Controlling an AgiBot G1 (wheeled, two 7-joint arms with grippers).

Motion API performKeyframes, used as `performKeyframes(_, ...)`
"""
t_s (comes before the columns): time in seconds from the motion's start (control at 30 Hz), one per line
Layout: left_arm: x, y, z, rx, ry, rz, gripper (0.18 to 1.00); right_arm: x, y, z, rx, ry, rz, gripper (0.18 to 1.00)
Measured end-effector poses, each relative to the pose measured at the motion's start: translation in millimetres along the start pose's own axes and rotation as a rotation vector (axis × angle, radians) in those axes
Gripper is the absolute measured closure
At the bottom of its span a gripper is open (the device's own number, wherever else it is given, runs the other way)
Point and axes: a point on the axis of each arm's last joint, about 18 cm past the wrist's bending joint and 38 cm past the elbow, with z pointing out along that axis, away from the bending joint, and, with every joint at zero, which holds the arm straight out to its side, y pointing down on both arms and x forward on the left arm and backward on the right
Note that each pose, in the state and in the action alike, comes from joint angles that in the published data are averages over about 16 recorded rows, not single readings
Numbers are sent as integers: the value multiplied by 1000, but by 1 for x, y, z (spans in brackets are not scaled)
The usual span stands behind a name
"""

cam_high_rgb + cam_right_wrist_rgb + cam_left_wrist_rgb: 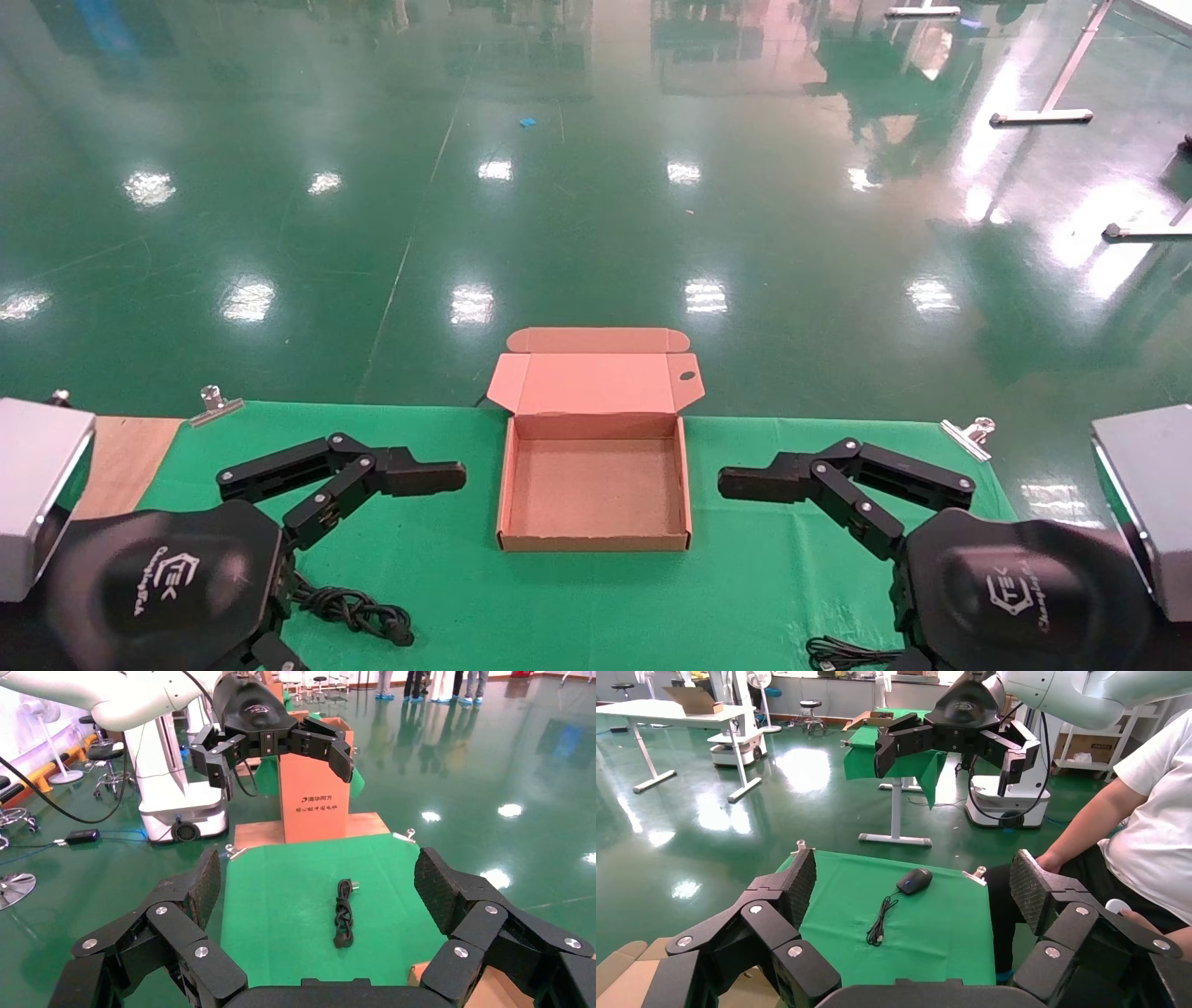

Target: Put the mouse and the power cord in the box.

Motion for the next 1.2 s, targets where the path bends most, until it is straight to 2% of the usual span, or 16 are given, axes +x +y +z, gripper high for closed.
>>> performKeyframes(1.0,0,0,0,0,0,0,183,0,0,0,0,0,1,178)
performKeyframes(1.2,0,8,0,-30,2,4,183,1,10,3,-29,-1,4,178)
